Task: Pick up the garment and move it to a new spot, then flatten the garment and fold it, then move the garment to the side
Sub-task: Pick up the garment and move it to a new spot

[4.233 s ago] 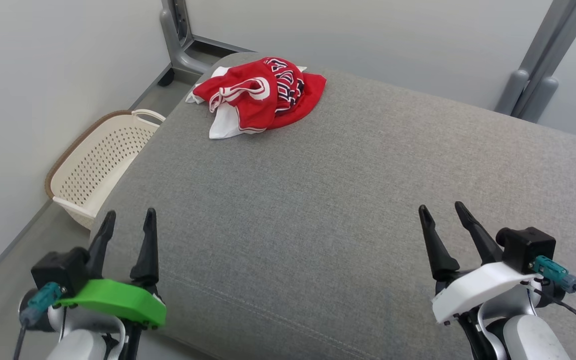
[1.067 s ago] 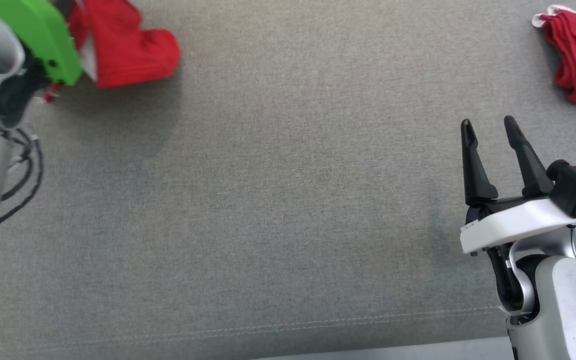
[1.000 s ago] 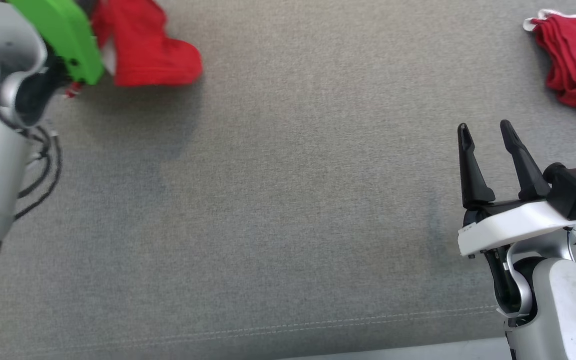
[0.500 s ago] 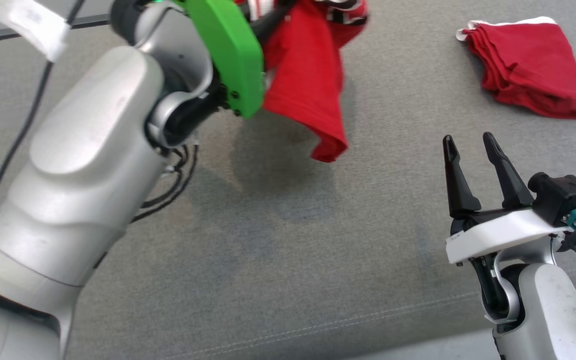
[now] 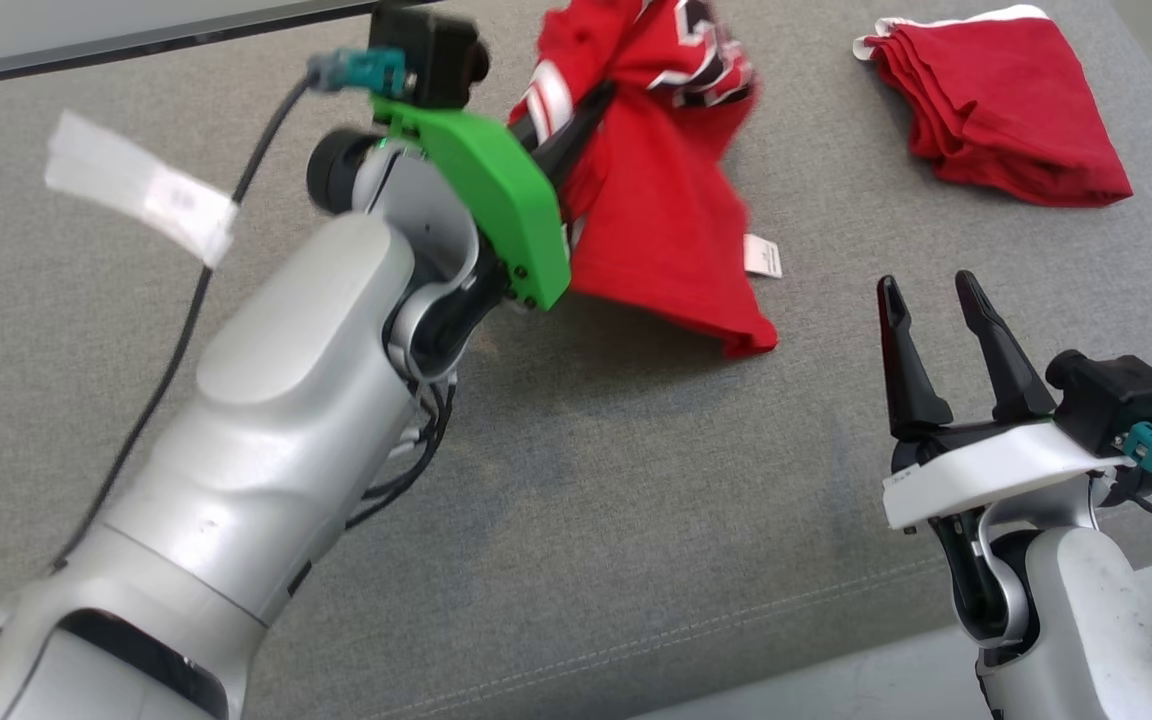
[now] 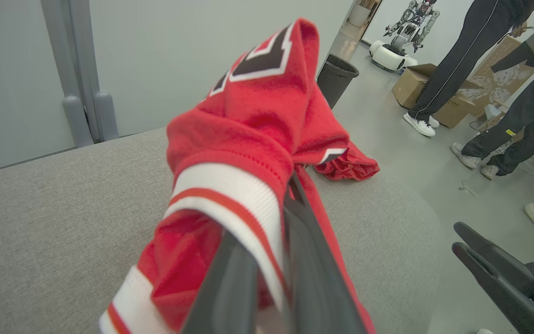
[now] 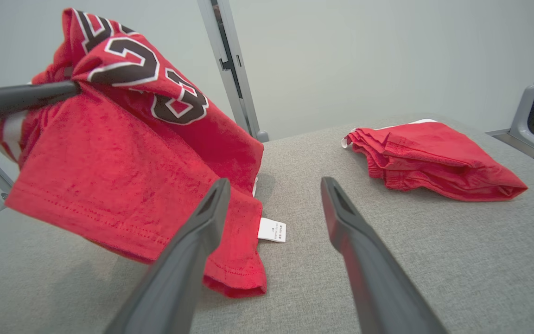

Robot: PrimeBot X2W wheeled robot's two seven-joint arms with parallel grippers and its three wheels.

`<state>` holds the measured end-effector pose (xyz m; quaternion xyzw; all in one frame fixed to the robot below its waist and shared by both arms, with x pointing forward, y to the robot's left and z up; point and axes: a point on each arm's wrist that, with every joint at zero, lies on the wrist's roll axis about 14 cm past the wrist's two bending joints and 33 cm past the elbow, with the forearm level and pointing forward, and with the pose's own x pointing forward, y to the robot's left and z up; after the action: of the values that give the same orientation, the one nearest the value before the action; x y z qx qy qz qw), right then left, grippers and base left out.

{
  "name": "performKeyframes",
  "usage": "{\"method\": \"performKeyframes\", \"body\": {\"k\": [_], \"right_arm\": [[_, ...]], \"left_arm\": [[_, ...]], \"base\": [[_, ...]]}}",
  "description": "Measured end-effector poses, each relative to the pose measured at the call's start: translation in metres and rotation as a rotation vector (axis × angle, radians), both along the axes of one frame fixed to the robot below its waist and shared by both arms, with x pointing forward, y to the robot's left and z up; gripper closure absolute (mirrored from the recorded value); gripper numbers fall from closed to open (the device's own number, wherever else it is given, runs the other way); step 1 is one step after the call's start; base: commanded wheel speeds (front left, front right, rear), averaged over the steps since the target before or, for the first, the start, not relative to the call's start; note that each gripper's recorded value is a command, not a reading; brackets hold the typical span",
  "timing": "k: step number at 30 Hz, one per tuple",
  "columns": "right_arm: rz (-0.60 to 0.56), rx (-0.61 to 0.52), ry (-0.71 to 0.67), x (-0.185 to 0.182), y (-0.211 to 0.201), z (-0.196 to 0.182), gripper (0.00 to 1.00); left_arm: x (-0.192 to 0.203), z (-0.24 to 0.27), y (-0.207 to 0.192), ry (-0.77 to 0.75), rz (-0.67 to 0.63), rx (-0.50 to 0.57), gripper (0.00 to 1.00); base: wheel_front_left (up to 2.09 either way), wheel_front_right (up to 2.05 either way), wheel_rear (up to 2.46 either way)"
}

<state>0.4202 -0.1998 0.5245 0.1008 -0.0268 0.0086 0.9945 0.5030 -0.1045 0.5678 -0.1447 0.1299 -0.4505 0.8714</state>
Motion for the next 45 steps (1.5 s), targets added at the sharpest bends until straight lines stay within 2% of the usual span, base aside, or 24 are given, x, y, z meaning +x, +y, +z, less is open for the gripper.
{"method": "performKeyframes", "body": {"k": [7,17,18,19,20,21,31,45], "right_arm": [[-0.005,-0.002,0.011,0.005,-0.002,-0.006,0.0],[0.015,-0.019,0.025,0.009,0.004,-0.008,0.0],[0.018,-0.019,0.024,0.009,0.006,-0.008,0.0],[0.022,-0.019,0.026,0.009,0.007,-0.008,0.0],[0.025,-0.019,0.024,0.01,0.008,-0.007,0.0],[0.028,-0.02,0.025,0.01,0.009,-0.007,0.0],[0.047,-0.021,0.024,0.009,0.016,-0.005,0.0],[0.097,-0.012,0.035,0.009,0.035,-0.005,0.0]], "left_arm": [[0.017,-0.076,0.037,0.133,0.178,0.033,1.0],[0.043,-0.118,0.114,0.209,0.459,0.055,1.0],[0.043,-0.12,0.119,0.216,0.476,0.057,0.84],[0.042,-0.124,0.122,0.23,0.49,0.061,0.64],[0.041,-0.128,0.126,0.243,0.502,0.065,0.23],[0.039,-0.13,0.128,0.252,0.511,0.068,0.0],[0.028,-0.141,0.155,0.286,0.596,0.086,0.0],[0.015,-0.091,0.18,0.064,0.596,0.096,0.0]], "base": [[0.0,0.0,0.0],[0.0,0.0,0.0],[0.0,0.0,0.0],[0.0,0.0,0.0],[0.0,0.0,0.0],[0.0,0.0,0.0],[0.0,0.0,0.0],[0.0,0.0,0.0]]}}
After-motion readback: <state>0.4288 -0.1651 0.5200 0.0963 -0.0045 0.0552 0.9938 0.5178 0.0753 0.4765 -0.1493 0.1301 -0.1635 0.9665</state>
